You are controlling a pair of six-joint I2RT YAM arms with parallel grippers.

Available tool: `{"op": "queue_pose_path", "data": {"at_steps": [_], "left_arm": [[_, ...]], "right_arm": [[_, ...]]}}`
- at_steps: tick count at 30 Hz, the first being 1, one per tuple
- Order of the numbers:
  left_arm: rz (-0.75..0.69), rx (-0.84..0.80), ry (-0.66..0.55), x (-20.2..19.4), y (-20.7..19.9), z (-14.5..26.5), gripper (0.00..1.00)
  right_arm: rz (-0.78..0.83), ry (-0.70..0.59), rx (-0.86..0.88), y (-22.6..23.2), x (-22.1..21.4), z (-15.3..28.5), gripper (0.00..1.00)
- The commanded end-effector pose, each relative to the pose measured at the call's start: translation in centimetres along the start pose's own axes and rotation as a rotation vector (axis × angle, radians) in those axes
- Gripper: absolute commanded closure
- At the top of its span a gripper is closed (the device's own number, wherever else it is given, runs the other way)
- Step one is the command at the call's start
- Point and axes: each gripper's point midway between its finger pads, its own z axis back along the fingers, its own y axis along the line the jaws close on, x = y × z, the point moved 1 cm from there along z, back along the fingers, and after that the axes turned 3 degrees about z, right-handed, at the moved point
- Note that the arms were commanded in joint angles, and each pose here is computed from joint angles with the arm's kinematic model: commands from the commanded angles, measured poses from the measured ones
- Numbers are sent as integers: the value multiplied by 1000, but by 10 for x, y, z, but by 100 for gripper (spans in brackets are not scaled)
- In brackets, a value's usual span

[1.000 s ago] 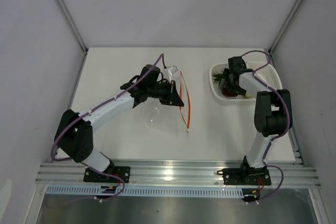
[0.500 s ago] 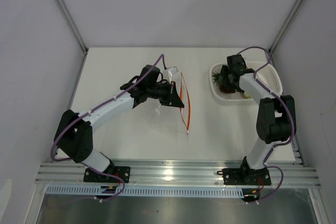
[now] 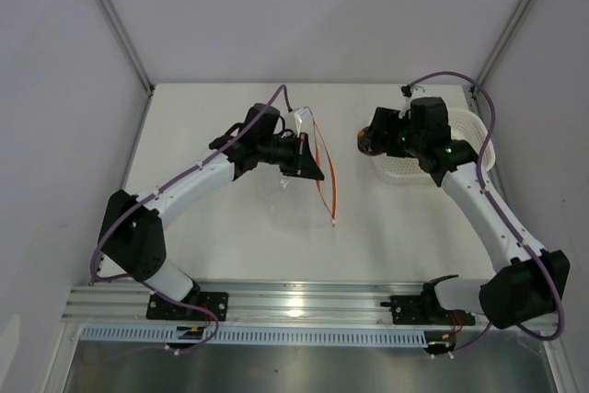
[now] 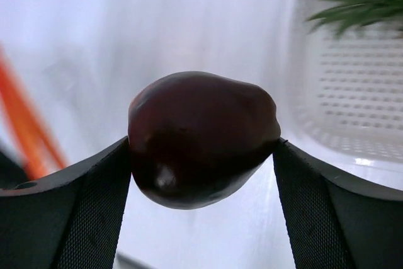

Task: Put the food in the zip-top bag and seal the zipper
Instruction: Pick up the fake fruit from the bin, then place the fake fruit in the zipper food storage bag.

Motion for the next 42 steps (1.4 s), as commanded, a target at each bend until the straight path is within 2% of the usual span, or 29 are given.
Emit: {"op": "queue_pose_path", "data": {"at_steps": [1, 9, 17, 23, 30, 36, 42], "left_arm": [[-30, -31, -4, 11, -10, 5, 100], [-18, -27, 16, 9, -4, 1, 99], [-18, -50, 22, 10, -10, 3, 100], [-22, -71, 25, 7, -17, 9, 99], [-26, -76, 12, 3, -23, 16, 99], [-39, -87, 13, -1, -30, 22, 100], [-45, -99, 38, -16, -33, 22, 99]], "right_arm": [[68, 7, 295, 52, -10, 35, 100], [160, 17, 726, 115, -36, 103, 100], [232, 102, 899, 142, -70, 111, 100], [203, 154, 891, 144, -88, 84, 100], [198, 207, 776, 126, -109, 56, 100], [167, 189, 688, 112, -117, 39, 100], [112, 141, 628, 108, -105, 27, 100]]}}
